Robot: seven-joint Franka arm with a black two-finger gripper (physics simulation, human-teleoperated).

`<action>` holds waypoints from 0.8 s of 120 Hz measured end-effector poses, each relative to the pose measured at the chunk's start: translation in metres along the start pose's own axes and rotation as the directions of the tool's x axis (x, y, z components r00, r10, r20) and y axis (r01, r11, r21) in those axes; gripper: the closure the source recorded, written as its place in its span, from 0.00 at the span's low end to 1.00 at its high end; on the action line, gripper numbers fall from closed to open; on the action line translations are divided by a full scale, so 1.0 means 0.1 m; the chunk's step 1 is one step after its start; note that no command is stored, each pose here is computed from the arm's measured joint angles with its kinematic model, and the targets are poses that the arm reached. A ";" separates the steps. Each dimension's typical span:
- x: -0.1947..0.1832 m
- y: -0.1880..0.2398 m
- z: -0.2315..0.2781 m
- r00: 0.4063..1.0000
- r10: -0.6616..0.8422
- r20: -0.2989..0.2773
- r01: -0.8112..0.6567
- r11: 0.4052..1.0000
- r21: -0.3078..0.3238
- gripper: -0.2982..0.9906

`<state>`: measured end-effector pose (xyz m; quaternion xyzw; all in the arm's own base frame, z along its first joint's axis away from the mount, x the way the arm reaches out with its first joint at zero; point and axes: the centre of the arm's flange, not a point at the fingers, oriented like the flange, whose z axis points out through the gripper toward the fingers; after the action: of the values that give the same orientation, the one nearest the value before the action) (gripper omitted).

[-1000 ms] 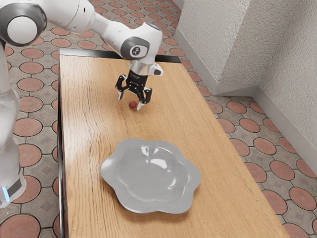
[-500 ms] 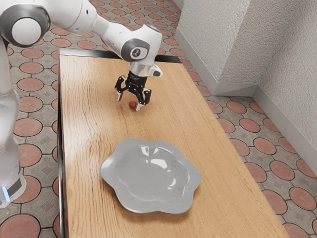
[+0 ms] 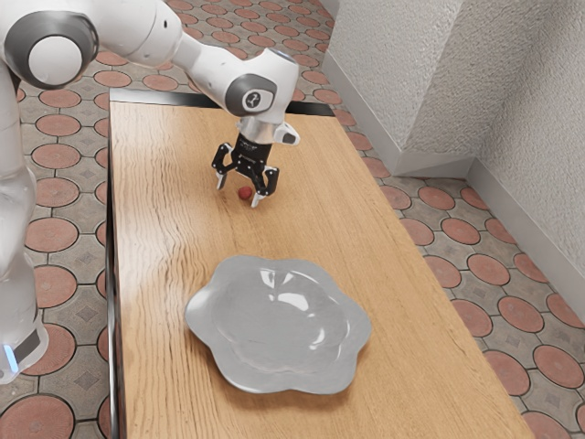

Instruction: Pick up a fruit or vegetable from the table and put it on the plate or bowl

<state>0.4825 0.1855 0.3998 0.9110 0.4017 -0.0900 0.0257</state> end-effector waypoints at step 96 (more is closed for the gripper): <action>0.11 -0.20 -0.05 1.000 -0.011 -0.002 0.011 1.000 -0.017 0.43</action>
<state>0.4753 0.2073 0.4029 0.9086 0.4075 -0.0858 0.0325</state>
